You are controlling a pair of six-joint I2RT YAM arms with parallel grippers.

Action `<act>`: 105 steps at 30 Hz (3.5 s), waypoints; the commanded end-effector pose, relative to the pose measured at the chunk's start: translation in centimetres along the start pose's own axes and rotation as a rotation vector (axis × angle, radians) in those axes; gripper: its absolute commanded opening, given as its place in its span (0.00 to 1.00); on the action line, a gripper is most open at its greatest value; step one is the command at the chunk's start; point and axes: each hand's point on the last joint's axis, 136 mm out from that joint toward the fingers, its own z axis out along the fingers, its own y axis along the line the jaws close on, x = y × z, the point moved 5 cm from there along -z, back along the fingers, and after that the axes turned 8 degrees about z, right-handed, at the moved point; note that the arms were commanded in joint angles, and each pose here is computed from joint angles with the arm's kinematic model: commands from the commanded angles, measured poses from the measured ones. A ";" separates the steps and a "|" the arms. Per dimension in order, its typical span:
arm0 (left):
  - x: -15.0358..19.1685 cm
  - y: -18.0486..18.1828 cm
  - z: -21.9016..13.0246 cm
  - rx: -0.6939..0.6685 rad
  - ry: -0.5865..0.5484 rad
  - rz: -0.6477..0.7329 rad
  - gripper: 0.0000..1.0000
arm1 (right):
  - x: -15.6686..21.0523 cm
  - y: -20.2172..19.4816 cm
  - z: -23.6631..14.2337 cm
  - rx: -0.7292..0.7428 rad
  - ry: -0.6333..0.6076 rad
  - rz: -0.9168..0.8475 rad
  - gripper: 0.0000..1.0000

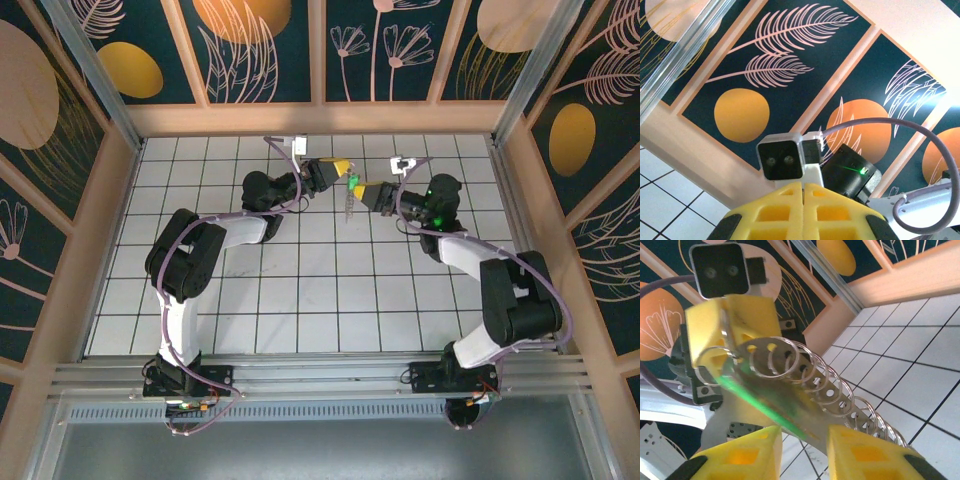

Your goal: Put the keys on the keyring

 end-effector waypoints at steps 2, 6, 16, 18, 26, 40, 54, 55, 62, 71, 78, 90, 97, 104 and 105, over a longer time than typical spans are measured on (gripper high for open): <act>-1.4 -1.9 0.7 0.074 -0.028 0.067 0.00 | -0.5 1.1 -1.5 0.025 -0.023 -0.061 0.31; -1.5 -2.0 0.8 0.074 -0.032 0.068 0.00 | -1.1 1.7 -2.7 0.049 -0.054 -0.084 0.33; -1.6 -2.2 0.8 0.075 -0.034 0.064 0.00 | -4.6 3.9 -3.0 0.047 -0.223 -0.094 0.39; -1.5 -2.1 0.8 0.073 -0.035 0.063 0.00 | -5.2 4.1 -2.7 0.033 -0.244 -0.081 0.39; -1.5 -2.2 0.8 0.071 -0.042 0.059 0.00 | -5.9 4.1 -1.0 -0.013 -0.299 -0.043 0.39; -1.4 -2.2 1.0 0.071 -0.052 0.058 0.00 | -5.5 4.1 1.2 -0.084 -0.291 -0.010 0.32; -1.4 -2.1 1.0 0.071 -0.055 0.056 0.00 | -4.6 3.8 2.2 -0.096 -0.259 0.005 0.15; -1.3 -2.1 1.1 0.072 -0.055 0.057 0.00 | -4.5 3.7 2.3 -0.097 -0.255 0.007 0.11; -1.3 -2.2 1.1 0.077 -0.054 0.058 0.00 | -4.2 3.3 2.5 -0.096 -0.229 0.004 0.00; -1.8 -1.5 0.8 0.018 -0.001 0.088 0.30 | -5.6 1.6 1.5 -0.032 -0.135 -0.048 0.00; -3.3 -0.2 -0.8 -0.061 0.043 0.127 0.40 | -7.1 0.8 1.2 -0.045 0.029 -0.100 0.00; -3.0 1.8 -0.4 -0.106 0.290 0.185 0.44 | -7.3 -0.8 2.5 -0.130 0.221 -0.106 0.00; -2.8 2.6 0.0 -0.086 0.329 0.174 0.42 | -6.9 -1.0 2.8 -0.166 0.255 -0.097 0.00; -2.2 3.2 -0.1 -0.073 0.343 0.157 0.36 | -6.7 -0.8 3.0 -0.177 0.260 -0.102 0.00; -2.1 3.2 -0.1 -0.071 0.345 0.157 0.36 | -6.7 -0.6 3.0 -0.180 0.261 -0.105 0.00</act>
